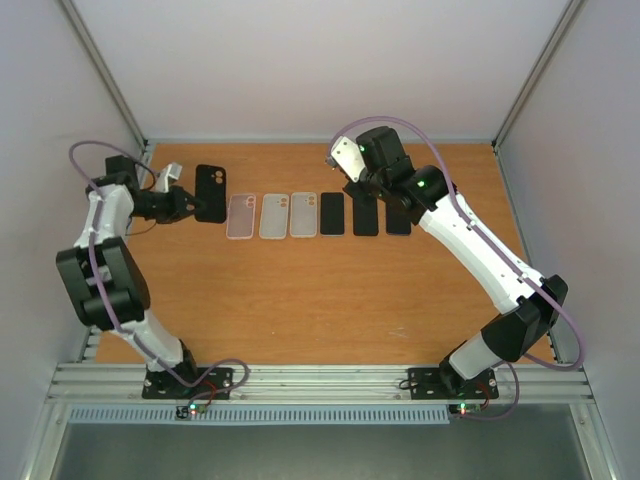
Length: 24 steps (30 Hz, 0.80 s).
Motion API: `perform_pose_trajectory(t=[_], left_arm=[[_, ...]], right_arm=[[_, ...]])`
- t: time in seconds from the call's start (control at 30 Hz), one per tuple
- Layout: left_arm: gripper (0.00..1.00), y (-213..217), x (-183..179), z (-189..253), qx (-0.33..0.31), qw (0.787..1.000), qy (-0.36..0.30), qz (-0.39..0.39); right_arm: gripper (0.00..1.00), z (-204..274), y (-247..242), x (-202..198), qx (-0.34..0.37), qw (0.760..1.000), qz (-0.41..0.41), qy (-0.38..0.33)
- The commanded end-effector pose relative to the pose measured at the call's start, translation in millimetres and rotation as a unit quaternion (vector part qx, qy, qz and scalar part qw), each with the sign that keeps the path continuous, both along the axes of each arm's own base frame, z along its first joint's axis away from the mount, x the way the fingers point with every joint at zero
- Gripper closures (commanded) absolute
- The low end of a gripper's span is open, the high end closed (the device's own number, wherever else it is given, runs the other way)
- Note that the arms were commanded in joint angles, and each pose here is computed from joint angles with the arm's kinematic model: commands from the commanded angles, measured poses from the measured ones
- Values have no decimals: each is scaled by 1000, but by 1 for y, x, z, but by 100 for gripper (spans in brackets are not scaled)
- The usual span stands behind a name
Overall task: Take the phone out of the phone case
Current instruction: Place the phone case at the center of the board.
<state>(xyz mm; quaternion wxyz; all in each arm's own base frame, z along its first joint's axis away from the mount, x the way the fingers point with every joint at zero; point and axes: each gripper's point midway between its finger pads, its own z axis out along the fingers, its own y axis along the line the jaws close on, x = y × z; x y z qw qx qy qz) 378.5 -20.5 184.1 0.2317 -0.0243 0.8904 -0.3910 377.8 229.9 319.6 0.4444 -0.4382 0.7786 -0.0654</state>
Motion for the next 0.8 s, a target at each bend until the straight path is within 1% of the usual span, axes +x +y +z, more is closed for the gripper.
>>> perform_pose_trajectory(t=[0.0,0.17,0.33,0.6,0.77], left_arm=[[97,17,-4,-12,-17,998,9,-54],[94,42,8,-42,5,998,31,-58],[94,50,18,-66,10,996,54,-73],[94,60,37,-99,8,995,81,-63],[94,60,42,-119,14,993,102,-63]], right_arm=[[99,14,-2,2,17,1000,-7,-18],[99,11,-2,2,14,1000,-7,-14],[99,9,-1,4,13,1000,-8,-11],[99,6,-1,5,8,1000,-9,-6],[99,4,-1,6,5,1000,-9,-5]])
